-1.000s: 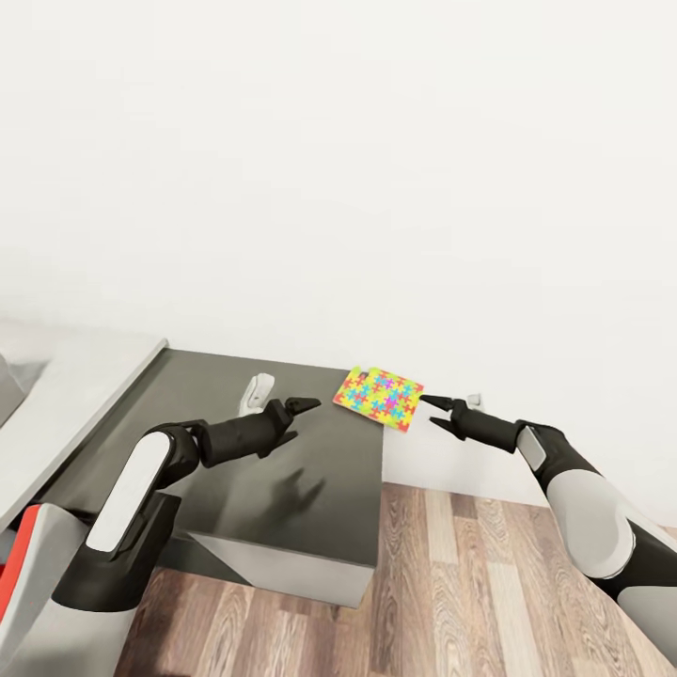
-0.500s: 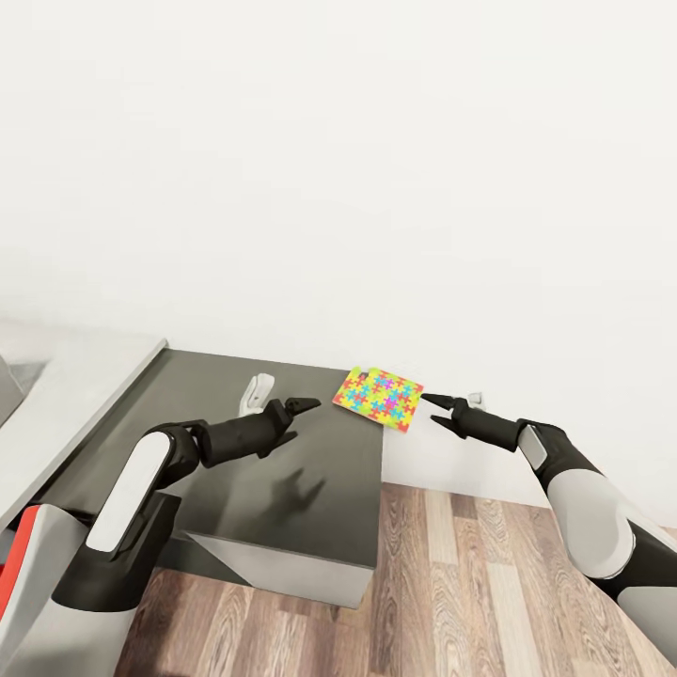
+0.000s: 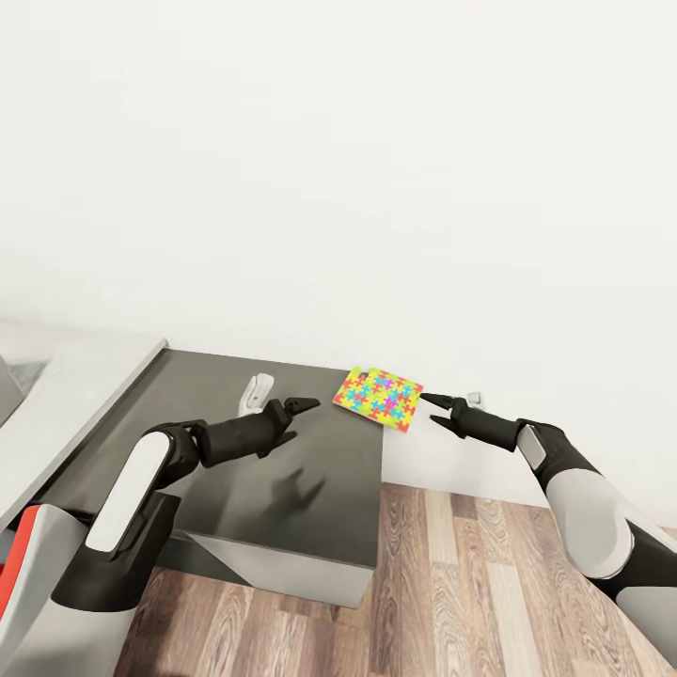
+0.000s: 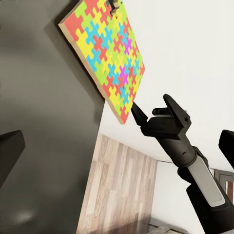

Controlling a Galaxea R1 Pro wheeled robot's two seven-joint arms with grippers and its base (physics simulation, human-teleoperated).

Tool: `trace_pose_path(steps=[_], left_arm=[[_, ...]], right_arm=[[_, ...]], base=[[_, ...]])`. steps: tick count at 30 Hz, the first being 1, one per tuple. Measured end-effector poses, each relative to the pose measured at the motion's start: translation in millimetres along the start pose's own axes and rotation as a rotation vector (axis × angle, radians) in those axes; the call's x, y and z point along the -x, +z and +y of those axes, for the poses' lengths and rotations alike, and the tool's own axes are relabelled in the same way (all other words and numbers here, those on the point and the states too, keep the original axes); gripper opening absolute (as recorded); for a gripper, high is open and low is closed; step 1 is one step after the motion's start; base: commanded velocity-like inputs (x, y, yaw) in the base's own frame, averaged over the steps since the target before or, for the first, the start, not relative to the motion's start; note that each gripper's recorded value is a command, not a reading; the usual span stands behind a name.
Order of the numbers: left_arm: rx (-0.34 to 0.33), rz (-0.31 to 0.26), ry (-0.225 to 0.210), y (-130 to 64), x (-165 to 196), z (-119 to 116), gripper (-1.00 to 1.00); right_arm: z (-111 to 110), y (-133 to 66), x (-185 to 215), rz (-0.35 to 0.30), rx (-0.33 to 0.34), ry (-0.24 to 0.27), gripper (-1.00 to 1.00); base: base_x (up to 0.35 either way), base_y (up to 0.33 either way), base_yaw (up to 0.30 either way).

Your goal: Put all the toys in the child's room - the three board games (two on the bed and one on the table), the two jigsaw puzzles on the table, and the tennis ball on the table - inside the toy box on the table in the child's room.

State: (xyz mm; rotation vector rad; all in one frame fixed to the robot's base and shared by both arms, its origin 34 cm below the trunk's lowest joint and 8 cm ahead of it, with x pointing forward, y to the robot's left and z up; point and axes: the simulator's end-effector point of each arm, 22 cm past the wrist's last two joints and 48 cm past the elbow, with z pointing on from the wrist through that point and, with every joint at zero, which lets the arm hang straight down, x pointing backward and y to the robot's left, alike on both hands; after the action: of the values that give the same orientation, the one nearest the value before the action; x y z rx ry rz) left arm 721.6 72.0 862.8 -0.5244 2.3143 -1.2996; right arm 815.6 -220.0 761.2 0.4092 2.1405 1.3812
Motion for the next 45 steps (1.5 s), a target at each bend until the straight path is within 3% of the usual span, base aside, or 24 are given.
trace_pose_path(steps=[28, 45], left_arm=[[-0.002, -0.002, -0.001, -0.2, 0.6, -0.2, 1.0], [-0.001, 0.0, -0.002, 0.0, 0.0, -0.4, 1.0]], right_arm=[[-4.1, -5.7, 3.8, -0.005, -0.01, 0.012, 1.0], [-7.2, -11.2, 8.3, -0.013, -0.018, 0.011, 1.0]], base=[[0.0, 0.0, 0.002], [0.0, 0.0, 0.153]])
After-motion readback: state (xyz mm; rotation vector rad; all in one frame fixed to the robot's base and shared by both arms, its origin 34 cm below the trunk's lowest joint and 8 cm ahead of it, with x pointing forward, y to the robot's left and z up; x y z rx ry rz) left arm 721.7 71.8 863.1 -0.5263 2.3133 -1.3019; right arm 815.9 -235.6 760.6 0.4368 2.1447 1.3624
